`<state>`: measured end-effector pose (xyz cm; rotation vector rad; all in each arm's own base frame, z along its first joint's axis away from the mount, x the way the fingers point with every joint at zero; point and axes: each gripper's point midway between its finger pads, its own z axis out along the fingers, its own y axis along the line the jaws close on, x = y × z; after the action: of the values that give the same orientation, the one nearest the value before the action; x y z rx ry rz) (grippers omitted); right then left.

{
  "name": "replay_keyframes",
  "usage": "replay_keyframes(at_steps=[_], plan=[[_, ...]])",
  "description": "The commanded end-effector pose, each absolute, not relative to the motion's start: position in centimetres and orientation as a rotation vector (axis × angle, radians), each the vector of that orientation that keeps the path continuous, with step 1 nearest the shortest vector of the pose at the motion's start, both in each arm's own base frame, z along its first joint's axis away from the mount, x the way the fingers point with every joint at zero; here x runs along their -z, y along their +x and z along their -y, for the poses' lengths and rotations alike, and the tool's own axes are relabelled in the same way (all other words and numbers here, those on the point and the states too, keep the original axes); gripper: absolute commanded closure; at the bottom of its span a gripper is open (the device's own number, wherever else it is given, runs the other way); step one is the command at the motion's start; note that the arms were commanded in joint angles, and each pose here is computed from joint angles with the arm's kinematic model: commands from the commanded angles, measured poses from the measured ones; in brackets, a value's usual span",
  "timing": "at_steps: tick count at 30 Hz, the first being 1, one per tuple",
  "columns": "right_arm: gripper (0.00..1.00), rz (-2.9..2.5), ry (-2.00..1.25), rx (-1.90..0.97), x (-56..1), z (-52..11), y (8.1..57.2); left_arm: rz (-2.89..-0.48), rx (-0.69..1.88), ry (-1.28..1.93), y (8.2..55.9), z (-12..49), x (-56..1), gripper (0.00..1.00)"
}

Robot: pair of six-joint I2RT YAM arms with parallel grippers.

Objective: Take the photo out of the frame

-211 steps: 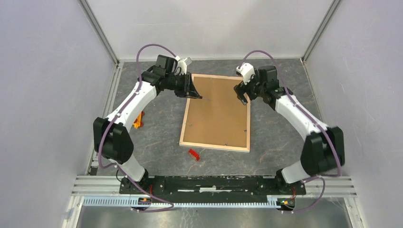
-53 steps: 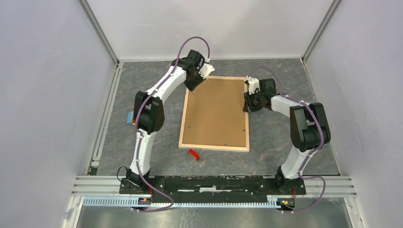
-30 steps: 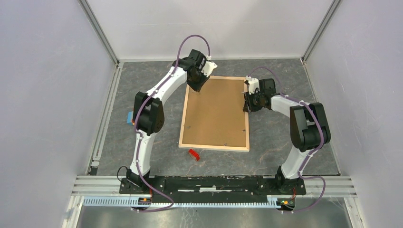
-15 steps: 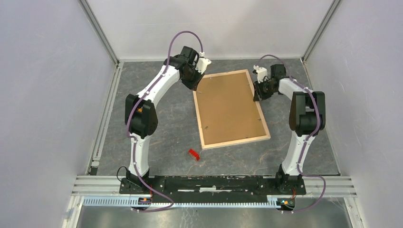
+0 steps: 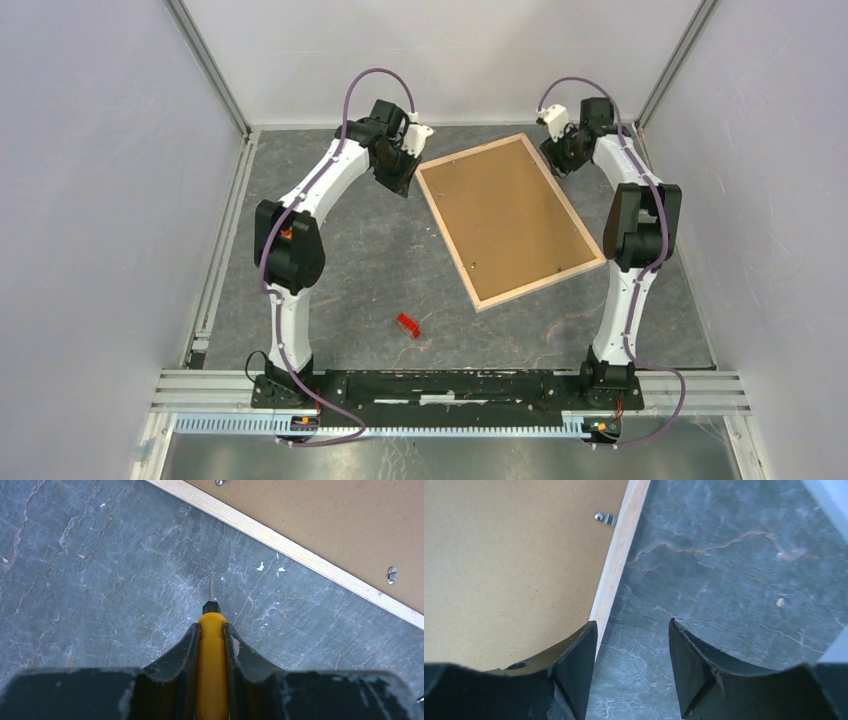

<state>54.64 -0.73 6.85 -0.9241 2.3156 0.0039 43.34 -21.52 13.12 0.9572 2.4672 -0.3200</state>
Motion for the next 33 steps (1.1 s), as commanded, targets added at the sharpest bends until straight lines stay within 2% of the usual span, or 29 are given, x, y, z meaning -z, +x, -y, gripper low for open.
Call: replay_keyframes(at_steps=[1, 4, 11, 17, 21, 33], plan=[[0.36, -2.144, -0.766, 0.012, -15.9, -1.6, 56.2, -2.420, 0.388, 0.844, 43.2, 21.4, -16.8, 0.98], [0.32, -2.131, -0.716, -0.132, -16.9, -6.8, 53.8, -2.434, 0.396, 0.799, 43.4, 21.0, -16.9, 0.98], [0.23, -2.194, -0.795, -0.380, -14.0, -18.4, 47.2, -2.442, 0.356, 0.687, 43.9, 19.4, -17.9, 0.98], [0.20, -2.245, -0.848, -0.463, -11.6, -23.8, 44.2, -2.453, 0.347, 0.572, 44.3, 16.7, -18.5, 0.98], [0.21, -2.278, -0.905, -0.479, -9.6, -26.7, 42.0, -2.449, 0.335, 0.556, 43.8, 15.9, -18.7, 0.98], [0.41, -2.307, -1.014, -0.392, -5.1, -30.8, 40.9, -2.433, 0.314, 0.557, 43.3, 15.5, -19.4, 0.98]])
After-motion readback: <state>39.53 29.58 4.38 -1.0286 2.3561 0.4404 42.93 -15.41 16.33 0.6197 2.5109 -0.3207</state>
